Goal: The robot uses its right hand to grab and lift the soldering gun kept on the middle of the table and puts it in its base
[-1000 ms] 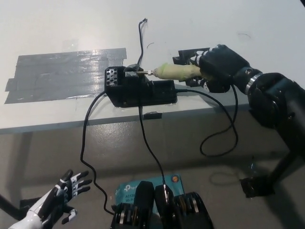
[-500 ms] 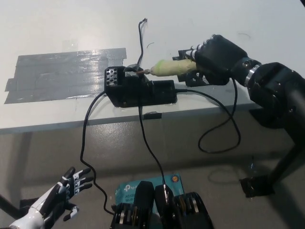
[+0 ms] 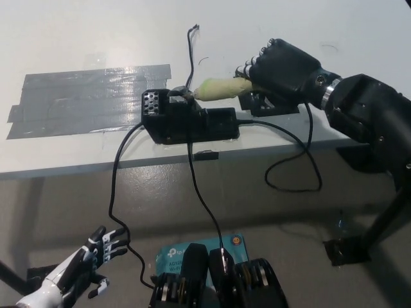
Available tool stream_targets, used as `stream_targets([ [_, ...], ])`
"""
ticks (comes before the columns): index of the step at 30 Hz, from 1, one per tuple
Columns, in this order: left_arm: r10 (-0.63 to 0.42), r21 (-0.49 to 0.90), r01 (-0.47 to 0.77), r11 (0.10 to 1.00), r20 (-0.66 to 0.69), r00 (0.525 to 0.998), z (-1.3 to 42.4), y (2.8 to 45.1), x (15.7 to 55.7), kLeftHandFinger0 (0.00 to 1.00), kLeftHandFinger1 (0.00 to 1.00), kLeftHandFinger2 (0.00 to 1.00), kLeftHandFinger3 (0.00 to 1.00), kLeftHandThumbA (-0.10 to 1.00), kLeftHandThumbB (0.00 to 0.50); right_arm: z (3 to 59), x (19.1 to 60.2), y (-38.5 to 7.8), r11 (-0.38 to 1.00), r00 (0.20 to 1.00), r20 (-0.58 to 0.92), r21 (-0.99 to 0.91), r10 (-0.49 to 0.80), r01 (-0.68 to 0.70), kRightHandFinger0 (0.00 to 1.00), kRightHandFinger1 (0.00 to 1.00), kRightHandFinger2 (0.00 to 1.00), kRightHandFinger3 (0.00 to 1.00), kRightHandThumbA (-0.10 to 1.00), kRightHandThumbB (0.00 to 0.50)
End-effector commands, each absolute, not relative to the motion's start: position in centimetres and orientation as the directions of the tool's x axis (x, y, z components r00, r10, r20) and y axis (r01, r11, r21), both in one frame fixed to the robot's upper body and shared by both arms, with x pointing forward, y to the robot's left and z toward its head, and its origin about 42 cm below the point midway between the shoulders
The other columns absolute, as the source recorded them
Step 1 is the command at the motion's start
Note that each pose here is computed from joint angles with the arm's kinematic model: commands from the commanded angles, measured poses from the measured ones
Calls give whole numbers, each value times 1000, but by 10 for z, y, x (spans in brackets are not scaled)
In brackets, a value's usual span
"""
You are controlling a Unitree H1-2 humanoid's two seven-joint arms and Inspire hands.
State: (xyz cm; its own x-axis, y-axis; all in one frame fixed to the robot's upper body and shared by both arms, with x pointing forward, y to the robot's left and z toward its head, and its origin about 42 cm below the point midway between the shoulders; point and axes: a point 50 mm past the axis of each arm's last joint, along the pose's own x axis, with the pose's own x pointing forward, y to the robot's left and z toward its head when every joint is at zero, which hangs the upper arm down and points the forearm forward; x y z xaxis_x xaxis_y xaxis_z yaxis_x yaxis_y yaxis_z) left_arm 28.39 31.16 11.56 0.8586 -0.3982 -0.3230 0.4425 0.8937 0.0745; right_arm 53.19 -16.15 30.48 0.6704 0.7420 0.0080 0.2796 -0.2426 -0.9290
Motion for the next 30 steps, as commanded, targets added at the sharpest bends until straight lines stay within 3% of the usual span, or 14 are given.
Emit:
stream_targets([
  [1,-404,127,458,880,-308,861,129,317,291,1000,1000,1000,1000,1000,242,339,537,-164,-236,626,74,-887,776,397,0,35,489,183,-100,39],
  [6,-408,119,459,881,-302,862,129,315,291,1000,1000,1000,1000,1000,253,339,540,-156,-245,618,65,-882,783,403,0,50,510,177,-100,47],
  [7,-413,111,461,880,-297,861,130,315,290,1000,1000,1000,1000,1000,244,342,541,-152,-251,626,53,-887,778,388,0,47,509,266,-100,60],
  [8,-415,108,462,880,-295,861,130,315,290,1000,1000,1000,1000,1000,244,343,541,-150,-253,629,48,-889,776,381,0,46,507,272,-100,61],
  [9,-417,111,464,879,-294,860,131,314,290,1000,1000,1000,1000,1000,226,345,542,-147,-249,626,56,-887,778,388,0,30,490,193,-62,4],
  [13,-418,113,467,877,-296,859,132,312,290,1000,1000,1000,1000,1000,238,351,544,-141,-266,628,39,-884,777,385,0,95,550,248,32,0],
  [14,-425,113,473,874,-297,855,131,313,291,1000,1000,1000,1000,1000,229,353,544,-138,-258,624,43,-887,780,384,0,99,552,258,-41,30],
  [15,-429,124,480,868,-299,853,131,313,291,1000,1000,1000,1000,1000,252,355,544,-135,-268,618,41,-877,785,399,0,90,558,360,-64,86],
  [17,-428,120,479,870,-298,853,131,313,291,1000,1000,1000,1000,1000,240,358,545,-131,-269,614,38,-877,788,399,0,54,523,372,-44,50],
  [18,-431,113,478,871,-289,855,132,313,291,1000,1000,1000,1000,1000,226,360,546,-129,-282,625,28,-876,780,391,0,53,522,356,-10,2],
  [20,-430,111,476,872,-290,855,132,313,292,1000,1000,1000,1000,1000,235,362,547,-127,-281,624,32,-874,781,396,0,51,518,323,47,0],
  [22,-429,123,478,870,-290,855,133,313,292,1000,1000,1000,1000,1000,255,364,548,-123,-290,618,34,-862,785,415,0,42,499,408,-20,94],
  [25,-434,123,483,867,-289,853,134,313,292,1000,1000,1000,1000,1000,241,365,548,-120,-320,619,21,-842,785,435,0,36,502,345,-11,71],
  [30,-432,136,485,864,-294,852,135,311,294,1000,1000,1000,1000,1000,258,356,548,-119,-266,571,56,-845,819,464,0,15,457,316,-66,98],
])
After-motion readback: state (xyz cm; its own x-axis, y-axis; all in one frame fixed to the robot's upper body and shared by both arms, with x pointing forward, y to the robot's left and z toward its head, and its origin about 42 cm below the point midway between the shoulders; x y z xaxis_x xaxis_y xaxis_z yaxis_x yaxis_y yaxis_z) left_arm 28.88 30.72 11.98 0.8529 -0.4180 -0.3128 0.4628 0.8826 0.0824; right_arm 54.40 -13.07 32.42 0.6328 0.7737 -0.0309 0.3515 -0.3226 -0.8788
